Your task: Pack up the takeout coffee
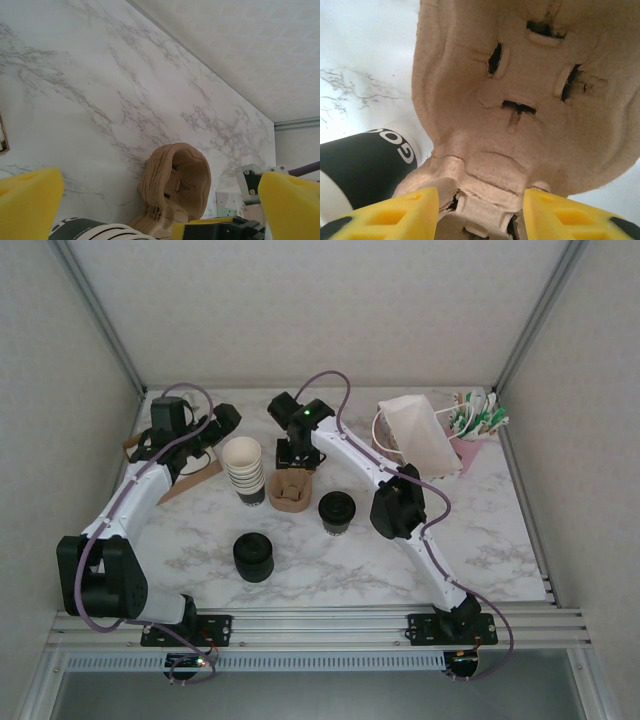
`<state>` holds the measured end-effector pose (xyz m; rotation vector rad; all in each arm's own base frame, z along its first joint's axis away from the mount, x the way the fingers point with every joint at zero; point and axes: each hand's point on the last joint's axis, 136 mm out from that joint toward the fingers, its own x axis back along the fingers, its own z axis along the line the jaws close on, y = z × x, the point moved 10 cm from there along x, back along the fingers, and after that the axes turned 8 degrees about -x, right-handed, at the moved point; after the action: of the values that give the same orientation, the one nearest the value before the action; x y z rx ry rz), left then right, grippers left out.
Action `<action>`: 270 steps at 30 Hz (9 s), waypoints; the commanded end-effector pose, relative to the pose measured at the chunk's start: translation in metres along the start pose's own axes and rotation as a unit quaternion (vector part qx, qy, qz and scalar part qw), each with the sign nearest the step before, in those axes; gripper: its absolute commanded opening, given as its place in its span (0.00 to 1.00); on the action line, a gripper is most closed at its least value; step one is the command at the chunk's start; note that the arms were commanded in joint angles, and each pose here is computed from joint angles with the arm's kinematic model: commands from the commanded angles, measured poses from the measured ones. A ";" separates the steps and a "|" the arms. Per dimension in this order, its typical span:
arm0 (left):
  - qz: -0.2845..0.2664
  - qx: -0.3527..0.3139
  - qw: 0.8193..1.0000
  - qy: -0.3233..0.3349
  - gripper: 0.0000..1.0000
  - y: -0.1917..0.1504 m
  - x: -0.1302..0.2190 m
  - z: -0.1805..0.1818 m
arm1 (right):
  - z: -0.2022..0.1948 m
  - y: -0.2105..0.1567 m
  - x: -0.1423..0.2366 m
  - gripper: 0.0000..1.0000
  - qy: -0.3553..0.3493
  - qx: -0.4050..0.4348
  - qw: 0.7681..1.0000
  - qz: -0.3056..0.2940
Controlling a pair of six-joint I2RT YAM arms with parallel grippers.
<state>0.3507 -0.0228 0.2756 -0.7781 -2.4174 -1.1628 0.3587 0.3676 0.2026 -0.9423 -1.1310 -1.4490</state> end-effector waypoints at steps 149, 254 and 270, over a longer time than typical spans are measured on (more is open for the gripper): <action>0.091 0.013 0.989 -0.114 0.73 -0.004 -0.070 -0.005 | -0.046 0.027 0.007 0.60 -0.060 0.234 0.970 0.031; 0.243 -0.009 0.945 -0.219 0.48 -0.025 -0.172 -0.024 | -0.051 0.051 0.020 0.30 -0.004 0.153 0.988 -0.006; 0.269 -0.022 0.936 -0.226 0.50 -0.041 -0.177 -0.035 | -0.051 0.050 0.017 0.30 -0.002 0.151 0.989 0.001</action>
<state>0.4660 -0.1254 0.1755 -1.6990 -2.2631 -0.8601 0.4063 0.3135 0.2049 -0.7470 -1.3230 -1.2074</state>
